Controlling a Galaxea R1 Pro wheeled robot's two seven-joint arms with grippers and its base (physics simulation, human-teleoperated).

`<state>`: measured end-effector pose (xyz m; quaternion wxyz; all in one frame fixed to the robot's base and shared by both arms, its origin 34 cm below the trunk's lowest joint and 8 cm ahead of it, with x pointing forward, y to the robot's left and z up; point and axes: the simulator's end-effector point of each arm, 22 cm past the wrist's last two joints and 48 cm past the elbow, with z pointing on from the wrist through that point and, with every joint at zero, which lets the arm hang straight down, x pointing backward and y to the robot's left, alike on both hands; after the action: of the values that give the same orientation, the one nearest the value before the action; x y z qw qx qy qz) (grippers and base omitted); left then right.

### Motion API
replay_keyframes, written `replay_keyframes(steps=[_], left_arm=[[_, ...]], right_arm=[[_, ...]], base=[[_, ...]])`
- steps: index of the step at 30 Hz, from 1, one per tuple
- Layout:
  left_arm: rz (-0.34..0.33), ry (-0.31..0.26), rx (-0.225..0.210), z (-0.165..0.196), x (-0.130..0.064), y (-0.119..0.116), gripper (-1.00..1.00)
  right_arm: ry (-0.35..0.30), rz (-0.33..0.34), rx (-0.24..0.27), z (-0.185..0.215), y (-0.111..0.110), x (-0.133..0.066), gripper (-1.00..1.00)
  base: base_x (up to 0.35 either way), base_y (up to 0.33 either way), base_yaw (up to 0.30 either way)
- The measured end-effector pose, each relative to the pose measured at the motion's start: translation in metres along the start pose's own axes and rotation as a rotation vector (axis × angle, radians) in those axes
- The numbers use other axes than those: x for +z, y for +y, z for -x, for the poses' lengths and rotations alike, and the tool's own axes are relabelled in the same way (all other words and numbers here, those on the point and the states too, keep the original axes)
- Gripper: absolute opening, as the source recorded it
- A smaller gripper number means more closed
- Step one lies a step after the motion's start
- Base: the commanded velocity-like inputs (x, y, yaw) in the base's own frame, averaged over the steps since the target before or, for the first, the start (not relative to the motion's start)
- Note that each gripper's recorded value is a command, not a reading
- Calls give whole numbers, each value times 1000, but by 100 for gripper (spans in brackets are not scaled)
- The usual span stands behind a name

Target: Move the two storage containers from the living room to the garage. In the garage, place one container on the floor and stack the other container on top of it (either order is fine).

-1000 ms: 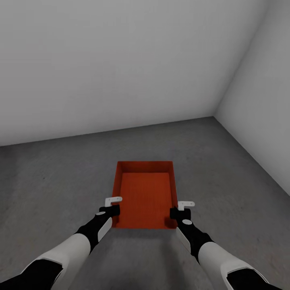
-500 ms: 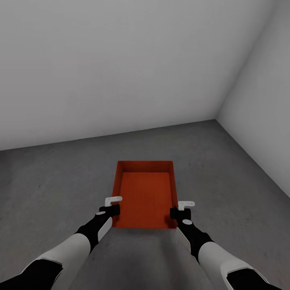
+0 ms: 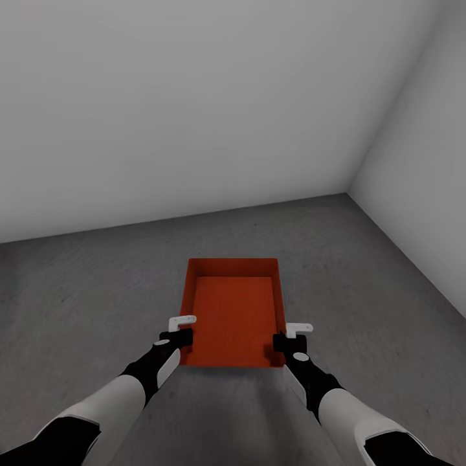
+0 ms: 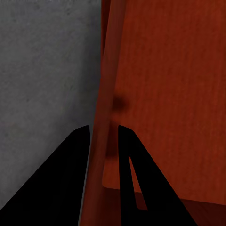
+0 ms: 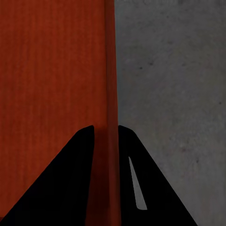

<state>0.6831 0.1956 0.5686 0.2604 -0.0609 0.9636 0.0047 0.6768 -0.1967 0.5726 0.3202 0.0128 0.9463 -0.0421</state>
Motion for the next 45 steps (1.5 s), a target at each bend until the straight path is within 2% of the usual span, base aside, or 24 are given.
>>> replay_keyframes(steps=[18,34,45], left_arm=[[-1,-4,1,2,0,1,-100],[0,-1,1,1,0,0,-100],[0,-1,1,1,0,0,-100]], right_arm=[[-3,-1,2,1,1,-1,-100],[-1,0,2,0,0,0,-100],[-1,0,1,0,0,0,-100]], base=[[296,0,6],[11,0,256],[0,0,38]])
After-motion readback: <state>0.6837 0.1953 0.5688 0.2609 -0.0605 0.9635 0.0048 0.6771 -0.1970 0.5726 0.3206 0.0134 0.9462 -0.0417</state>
